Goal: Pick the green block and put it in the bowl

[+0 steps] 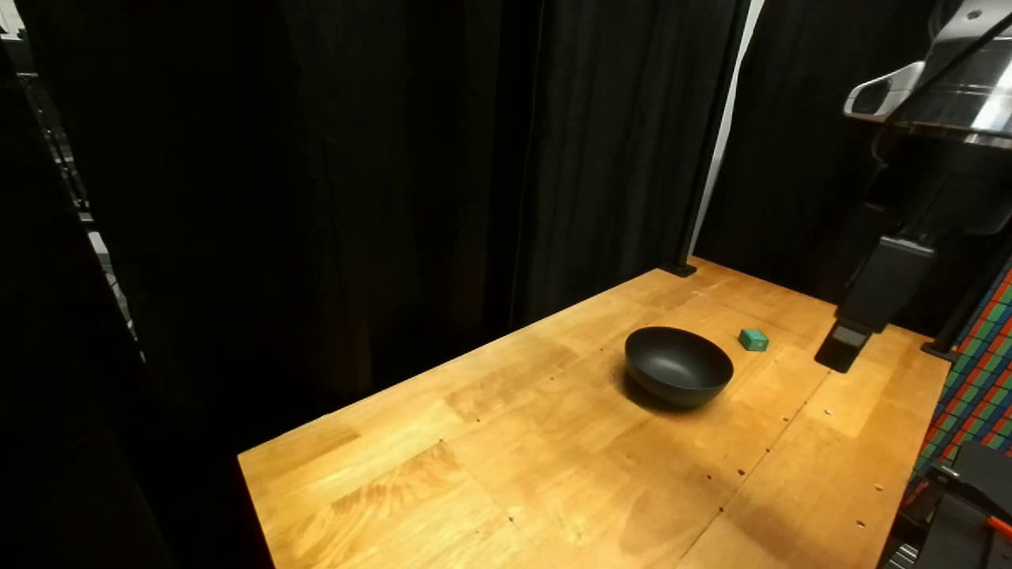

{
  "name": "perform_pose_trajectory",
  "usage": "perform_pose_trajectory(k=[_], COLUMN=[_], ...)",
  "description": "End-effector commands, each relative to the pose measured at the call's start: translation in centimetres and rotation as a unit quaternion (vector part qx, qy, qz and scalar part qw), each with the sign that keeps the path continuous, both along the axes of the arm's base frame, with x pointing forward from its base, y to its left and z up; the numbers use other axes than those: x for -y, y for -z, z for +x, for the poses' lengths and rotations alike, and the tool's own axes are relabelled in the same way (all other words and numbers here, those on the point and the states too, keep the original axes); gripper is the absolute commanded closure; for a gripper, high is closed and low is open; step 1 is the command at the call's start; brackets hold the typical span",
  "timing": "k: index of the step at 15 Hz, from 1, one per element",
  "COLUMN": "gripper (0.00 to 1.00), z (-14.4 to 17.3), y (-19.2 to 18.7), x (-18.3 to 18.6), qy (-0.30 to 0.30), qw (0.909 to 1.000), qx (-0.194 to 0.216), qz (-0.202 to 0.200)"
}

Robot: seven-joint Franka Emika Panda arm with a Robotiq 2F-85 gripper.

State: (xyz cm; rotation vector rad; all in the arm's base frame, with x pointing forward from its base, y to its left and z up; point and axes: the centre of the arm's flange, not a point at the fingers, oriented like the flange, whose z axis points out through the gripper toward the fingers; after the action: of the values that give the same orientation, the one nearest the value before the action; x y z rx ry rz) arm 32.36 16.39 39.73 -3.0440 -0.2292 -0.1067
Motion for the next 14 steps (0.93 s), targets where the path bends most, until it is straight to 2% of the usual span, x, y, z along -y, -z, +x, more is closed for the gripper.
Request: perform_pose_trajectory(k=[1, 4, 8, 11, 14], gripper=[0.00, 0.00, 0.00, 0.00, 0.00], z=[6.5, 12.1, 18.6, 22.3, 23.7], y=[1.7, 3.5, 6.0, 8.1, 9.9], x=[2.2, 7.2, 15.4, 22.2, 28.4], qy=[0.092, 0.174, 0.278, 0.358, 0.439], qw=[0.9956, 0.9835, 0.9561, 0.9269, 0.8902], qx=[0.017, 0.047, 0.076, 0.092, 0.089], qz=[-0.001, -0.018, -0.050, -0.068, -0.081])
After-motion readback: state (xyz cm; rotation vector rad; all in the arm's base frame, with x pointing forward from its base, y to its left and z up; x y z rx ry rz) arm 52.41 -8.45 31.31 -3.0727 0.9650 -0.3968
